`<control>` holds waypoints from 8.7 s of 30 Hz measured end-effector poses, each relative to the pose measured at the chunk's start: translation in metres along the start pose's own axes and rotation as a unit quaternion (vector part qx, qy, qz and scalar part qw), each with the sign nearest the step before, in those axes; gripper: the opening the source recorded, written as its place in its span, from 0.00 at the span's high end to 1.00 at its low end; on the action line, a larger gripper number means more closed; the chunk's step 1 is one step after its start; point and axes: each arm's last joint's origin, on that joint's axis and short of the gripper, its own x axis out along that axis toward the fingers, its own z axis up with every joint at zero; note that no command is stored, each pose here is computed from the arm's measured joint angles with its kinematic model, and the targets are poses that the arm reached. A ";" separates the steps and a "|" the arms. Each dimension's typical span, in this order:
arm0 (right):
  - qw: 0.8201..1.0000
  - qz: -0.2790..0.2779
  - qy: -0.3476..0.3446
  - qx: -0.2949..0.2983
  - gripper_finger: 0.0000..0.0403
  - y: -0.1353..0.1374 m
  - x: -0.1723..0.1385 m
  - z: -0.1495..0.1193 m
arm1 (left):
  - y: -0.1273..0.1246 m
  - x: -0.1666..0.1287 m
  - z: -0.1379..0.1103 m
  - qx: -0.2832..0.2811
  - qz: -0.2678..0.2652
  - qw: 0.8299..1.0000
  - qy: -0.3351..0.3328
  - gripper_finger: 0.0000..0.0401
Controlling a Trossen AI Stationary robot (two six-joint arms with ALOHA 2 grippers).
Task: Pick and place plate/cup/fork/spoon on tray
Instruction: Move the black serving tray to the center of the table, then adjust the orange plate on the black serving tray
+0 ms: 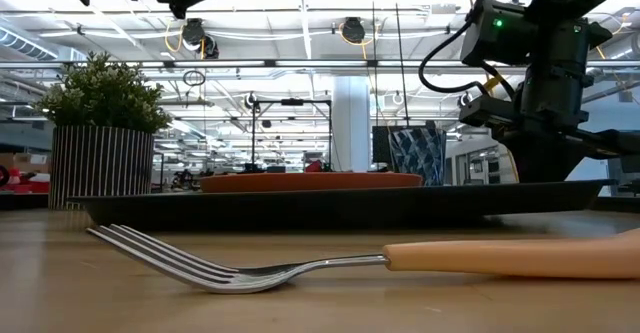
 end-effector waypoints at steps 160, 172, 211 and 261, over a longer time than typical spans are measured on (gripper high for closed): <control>0.999 0.018 0.018 -0.027 0.62 -0.006 -0.009 -0.045 | 0.000 0.000 0.000 0.000 0.000 1.000 -0.002 0.64; 0.994 0.103 0.046 -0.003 0.53 -0.019 -0.045 -0.058 | 0.000 0.000 0.000 -0.002 0.000 1.000 0.001 0.64; 0.999 0.008 -0.040 -0.008 0.55 0.058 -0.044 -0.188 | -0.008 -0.013 0.015 0.039 0.005 0.998 -0.043 0.64; 0.921 0.239 -0.158 -0.266 0.63 0.165 -0.072 -0.100 | -0.019 -0.030 0.024 0.055 0.006 0.997 -0.061 0.64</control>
